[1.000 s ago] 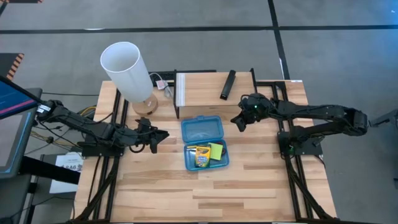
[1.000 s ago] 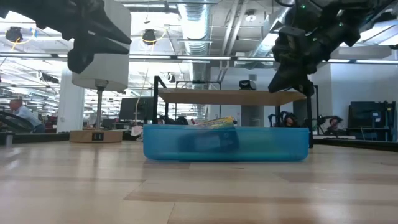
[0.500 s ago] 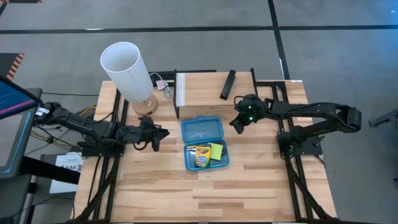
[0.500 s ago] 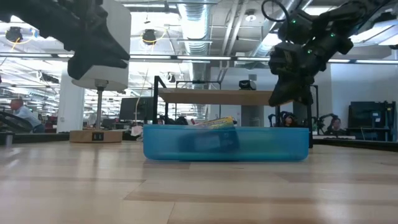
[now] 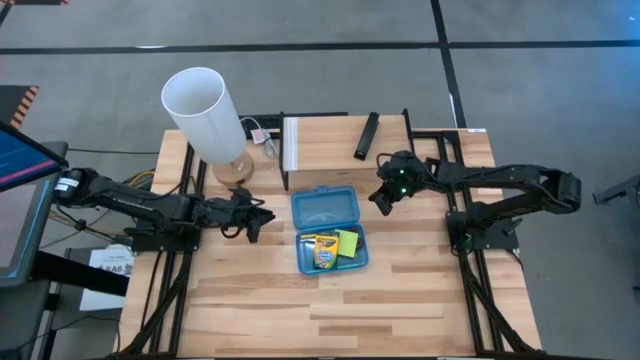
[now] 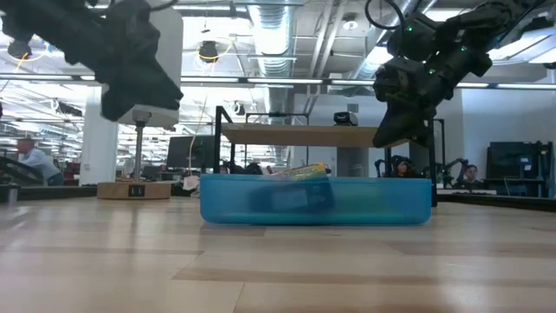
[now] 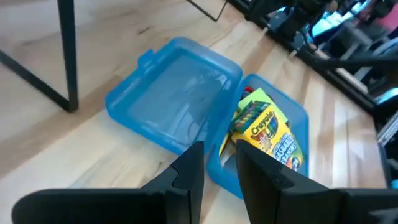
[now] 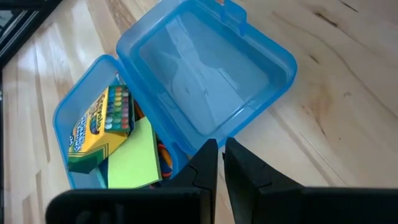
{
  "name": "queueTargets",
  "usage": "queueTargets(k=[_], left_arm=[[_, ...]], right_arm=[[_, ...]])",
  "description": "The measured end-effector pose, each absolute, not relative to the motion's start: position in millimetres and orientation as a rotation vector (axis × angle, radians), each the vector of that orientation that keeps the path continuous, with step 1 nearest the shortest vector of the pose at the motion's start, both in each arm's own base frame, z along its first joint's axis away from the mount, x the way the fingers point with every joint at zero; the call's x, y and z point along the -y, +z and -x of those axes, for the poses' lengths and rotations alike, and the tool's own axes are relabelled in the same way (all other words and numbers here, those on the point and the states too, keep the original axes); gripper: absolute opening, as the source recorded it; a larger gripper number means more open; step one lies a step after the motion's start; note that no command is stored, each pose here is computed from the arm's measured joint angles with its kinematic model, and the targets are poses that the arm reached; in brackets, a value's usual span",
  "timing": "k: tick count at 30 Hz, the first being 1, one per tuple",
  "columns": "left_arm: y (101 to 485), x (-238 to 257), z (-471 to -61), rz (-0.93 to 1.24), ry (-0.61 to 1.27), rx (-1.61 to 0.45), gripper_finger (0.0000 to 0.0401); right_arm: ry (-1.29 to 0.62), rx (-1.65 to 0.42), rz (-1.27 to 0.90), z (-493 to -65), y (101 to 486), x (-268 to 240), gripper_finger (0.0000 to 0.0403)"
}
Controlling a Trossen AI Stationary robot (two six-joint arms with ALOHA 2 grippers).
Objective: Pack school essentials
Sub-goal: Close the blue supply box
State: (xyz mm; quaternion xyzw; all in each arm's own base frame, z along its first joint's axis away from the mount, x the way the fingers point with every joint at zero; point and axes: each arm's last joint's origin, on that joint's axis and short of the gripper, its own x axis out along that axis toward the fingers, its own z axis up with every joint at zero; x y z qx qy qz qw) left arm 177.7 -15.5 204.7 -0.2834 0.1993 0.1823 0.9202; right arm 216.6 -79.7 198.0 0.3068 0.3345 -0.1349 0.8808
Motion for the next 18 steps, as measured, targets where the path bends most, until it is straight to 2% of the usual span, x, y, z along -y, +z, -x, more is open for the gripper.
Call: queueTargets(k=[8,18], left_arm=[[156.1,11.8,-171.8,0.744,0.402,-0.321,0.008],[125.9,3.8,-173.6,0.749,0.535,-0.43,0.008]], right_arm=[[-0.332,-0.743,-0.65,-218.4,186.7,86.1,0.0052],[-0.352,-0.852,-0.673,-233.1,151.8,92.3,0.0052]])
